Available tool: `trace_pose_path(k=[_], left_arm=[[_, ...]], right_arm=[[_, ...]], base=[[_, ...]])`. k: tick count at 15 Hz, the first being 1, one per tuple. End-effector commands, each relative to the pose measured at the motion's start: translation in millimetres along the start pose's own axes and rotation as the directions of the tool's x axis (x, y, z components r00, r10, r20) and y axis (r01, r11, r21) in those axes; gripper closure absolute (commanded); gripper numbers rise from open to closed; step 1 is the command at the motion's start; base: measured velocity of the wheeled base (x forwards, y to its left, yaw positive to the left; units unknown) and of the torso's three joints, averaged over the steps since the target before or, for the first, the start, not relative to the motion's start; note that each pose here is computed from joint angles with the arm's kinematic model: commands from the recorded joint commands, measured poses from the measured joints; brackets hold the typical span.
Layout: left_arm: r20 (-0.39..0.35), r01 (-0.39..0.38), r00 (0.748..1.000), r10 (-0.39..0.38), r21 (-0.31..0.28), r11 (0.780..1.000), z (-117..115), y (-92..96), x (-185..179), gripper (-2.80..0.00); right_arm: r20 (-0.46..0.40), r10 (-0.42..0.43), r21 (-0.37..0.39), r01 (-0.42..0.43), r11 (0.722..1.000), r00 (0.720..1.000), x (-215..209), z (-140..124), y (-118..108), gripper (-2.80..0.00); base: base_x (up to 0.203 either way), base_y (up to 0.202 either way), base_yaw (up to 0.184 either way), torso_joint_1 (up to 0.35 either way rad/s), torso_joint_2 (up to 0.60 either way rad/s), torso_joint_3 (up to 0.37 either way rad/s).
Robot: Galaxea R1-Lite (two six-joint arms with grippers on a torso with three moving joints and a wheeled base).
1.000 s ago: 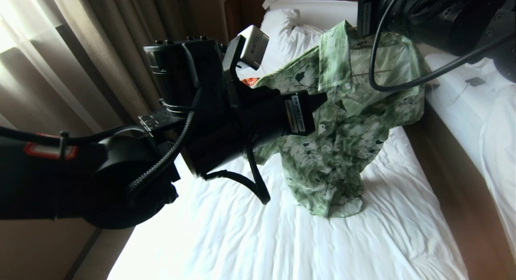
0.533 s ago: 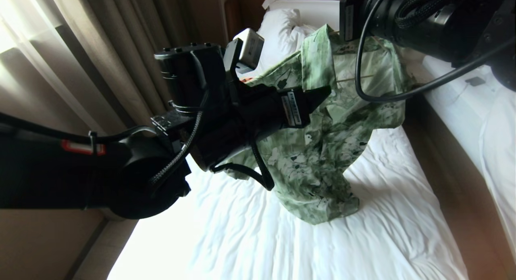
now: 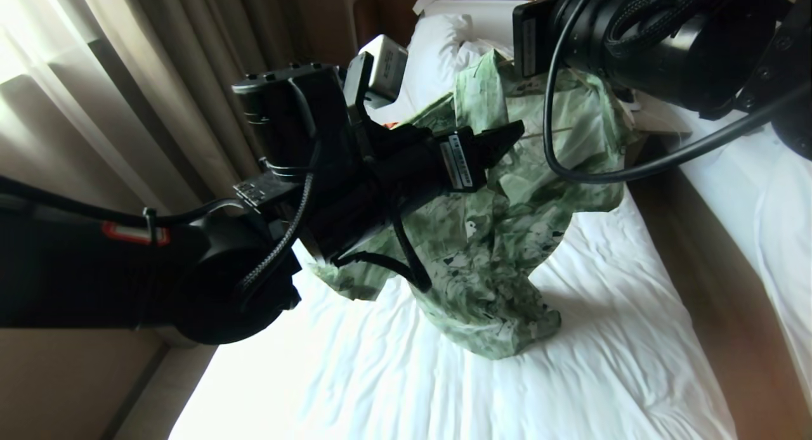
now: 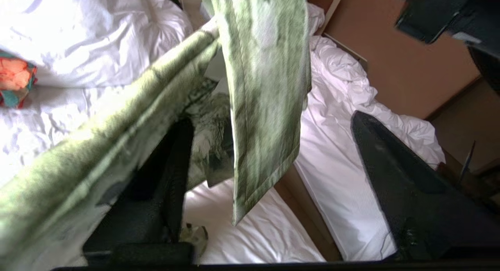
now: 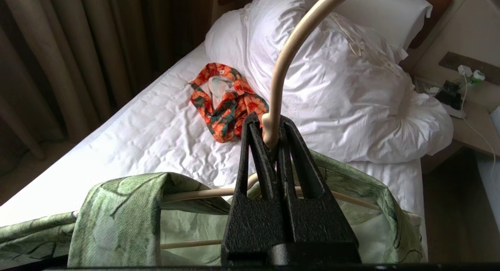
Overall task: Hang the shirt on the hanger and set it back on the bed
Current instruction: Take the clothes hanger out of the clothes
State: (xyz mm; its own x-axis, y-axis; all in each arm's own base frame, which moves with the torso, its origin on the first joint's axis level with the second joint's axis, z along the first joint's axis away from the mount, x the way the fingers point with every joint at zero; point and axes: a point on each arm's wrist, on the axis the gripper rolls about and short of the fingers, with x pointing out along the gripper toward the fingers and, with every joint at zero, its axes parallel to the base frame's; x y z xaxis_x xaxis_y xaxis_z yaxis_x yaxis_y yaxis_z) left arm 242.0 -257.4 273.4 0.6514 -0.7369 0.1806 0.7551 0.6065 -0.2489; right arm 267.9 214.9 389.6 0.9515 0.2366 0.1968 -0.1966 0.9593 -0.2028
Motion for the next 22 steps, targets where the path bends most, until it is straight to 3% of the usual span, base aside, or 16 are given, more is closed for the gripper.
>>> trace_pose_path(k=[1, 7, 10, 16, 20, 22], left_arm=[[0.007, 0.001, 1.0, -0.001, -0.002, 1.0, -0.4, 0.6, 0.7, 0.0], [0.011, -0.011, 1.0, 0.011, 0.002, 1.0, 0.4, 4.5, 0.8, 0.0], [0.049, -0.062, 0.997, 0.062, 0.014, 0.998, 13.4, 24.1, -0.9, 0.0], [0.144, -0.182, 0.974, 0.174, 0.042, 0.982, 45.0, 72.0, -4.8, 0.0], [0.109, -0.153, 0.983, 0.145, 0.07, 0.986, 46.9, 103.9, -12.1, 0.0], [0.102, -0.167, 0.982, 0.159, 0.076, 0.983, 46.1, 113.1, -14.5, 0.0]], right_arm=[[-0.002, 0.0, -0.003, 0.0, 1.0, 1.0, -0.2, -0.8, 1.0, 0.0], [-0.005, 0.0, -0.005, 0.0, 1.0, 1.0, 0.4, -1.9, 1.2, 0.0], [-0.018, -0.062, -0.017, 0.062, 0.998, 0.998, 7.7, -6.7, -15.3, 0.0], [-0.043, -0.23, -0.055, 0.227, 0.972, 0.972, 26.2, -21.9, -73.5, 0.0], [-0.044, -0.287, -0.069, 0.284, 0.956, 0.957, 31.7, -27.1, -98.4, 0.0], [-0.05, -0.294, -0.072, 0.29, 0.954, 0.954, 34.6, -30.2, -100.3, 0.0]], base=[[0.0, 0.0, 0.0, 0.0, 0.0, 0.0], [0.0, 0.0, 0.0, 0.0, 0.0, 0.0], [0.0, 0.0, 0.0, 0.0, 0.0, 0.0], [0.0, 0.0, 0.0, 0.0, 0.0, 0.0], [0.0, 0.0, 0.0, 0.0, 0.0, 0.0], [0.0, 0.0, 0.0, 0.0, 0.0, 0.0]])
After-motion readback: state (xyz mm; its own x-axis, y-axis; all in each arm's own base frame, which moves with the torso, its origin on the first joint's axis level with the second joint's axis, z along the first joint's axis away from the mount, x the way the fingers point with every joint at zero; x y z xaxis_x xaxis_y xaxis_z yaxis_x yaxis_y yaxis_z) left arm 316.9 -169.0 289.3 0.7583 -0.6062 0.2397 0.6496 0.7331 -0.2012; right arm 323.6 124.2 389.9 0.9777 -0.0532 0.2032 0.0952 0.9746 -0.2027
